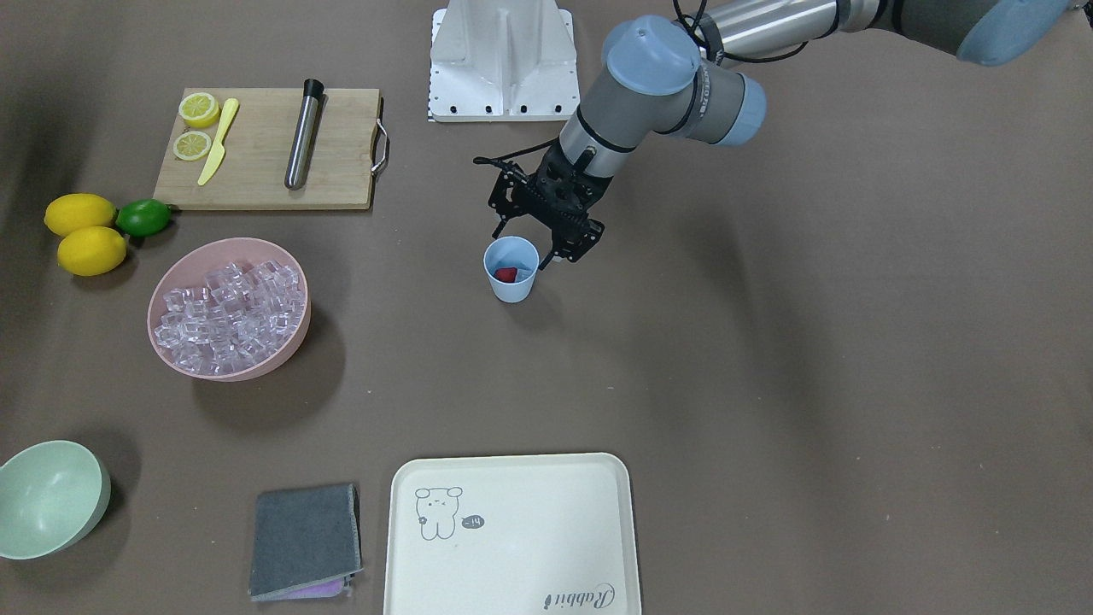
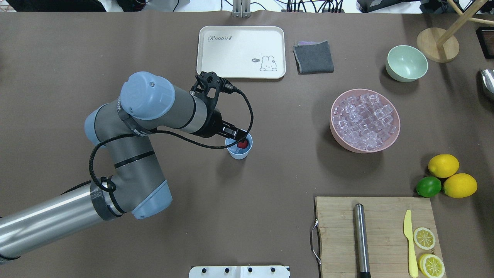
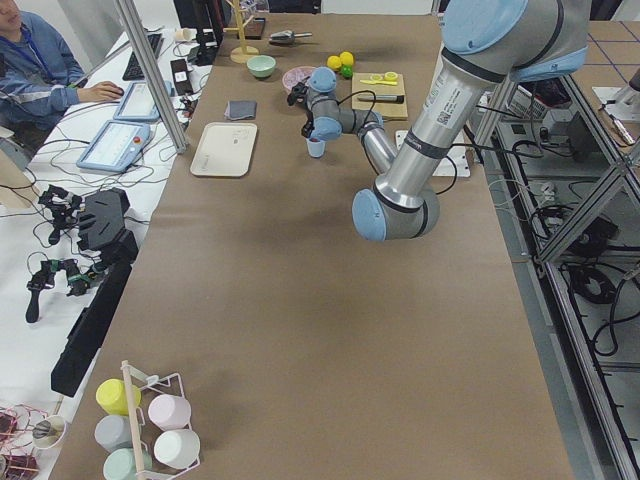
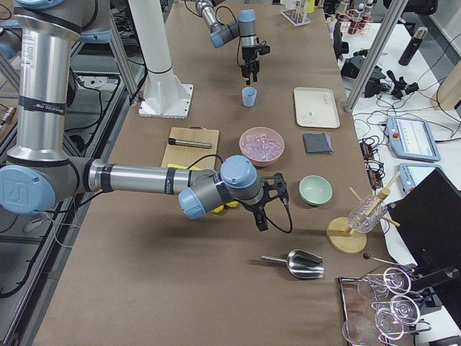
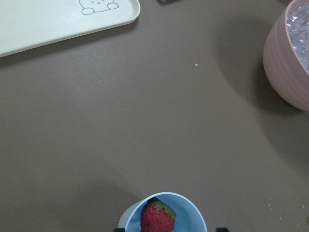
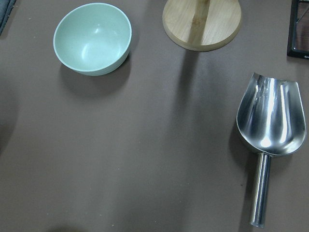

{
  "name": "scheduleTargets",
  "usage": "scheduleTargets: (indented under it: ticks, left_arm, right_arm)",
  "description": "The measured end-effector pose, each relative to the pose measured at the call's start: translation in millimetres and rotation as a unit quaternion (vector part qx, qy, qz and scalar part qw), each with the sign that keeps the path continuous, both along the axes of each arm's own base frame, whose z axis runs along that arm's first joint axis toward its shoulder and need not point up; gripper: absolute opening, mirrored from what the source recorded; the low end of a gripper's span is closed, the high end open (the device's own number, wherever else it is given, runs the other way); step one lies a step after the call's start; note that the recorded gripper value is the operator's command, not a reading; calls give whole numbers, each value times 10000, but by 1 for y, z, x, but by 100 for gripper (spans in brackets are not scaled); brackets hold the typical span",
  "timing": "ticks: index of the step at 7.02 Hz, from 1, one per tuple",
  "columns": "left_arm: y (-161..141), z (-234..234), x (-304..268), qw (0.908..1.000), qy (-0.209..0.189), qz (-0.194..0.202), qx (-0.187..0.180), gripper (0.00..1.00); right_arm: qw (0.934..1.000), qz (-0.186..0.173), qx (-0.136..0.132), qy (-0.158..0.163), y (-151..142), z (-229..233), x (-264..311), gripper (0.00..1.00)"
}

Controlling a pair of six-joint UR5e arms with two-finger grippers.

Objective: Put ice and strawberries in cup

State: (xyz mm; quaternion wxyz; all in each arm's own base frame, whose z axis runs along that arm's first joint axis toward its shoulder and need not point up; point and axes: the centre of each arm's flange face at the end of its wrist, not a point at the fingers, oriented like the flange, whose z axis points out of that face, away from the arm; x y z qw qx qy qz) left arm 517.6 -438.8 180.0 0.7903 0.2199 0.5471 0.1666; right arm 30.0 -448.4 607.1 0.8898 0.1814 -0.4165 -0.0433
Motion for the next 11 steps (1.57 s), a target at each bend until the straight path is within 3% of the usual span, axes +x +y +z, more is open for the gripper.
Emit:
scheduleTargets:
  ticks: [2,6,8,11]
  left_arm:
    - [-5,10,-14,9999,-60,-81,-30,97]
    - [-79,79,-112,9989,-408,-204,-123,97]
    - [-106,115,-169,9983,-539,-202,-131,97]
    - [-121,171,-237,9971,-713,-168,-215,97]
  right_arm:
    - [10000,-4,13,1,0,-1,0,100]
    - [10000,-12,45,-8,-14,-10,-3,100]
    - [9999,-23,44,119,-16,-5,-7,100]
    - [9993,-108,91,348,-24,-3,-24,100]
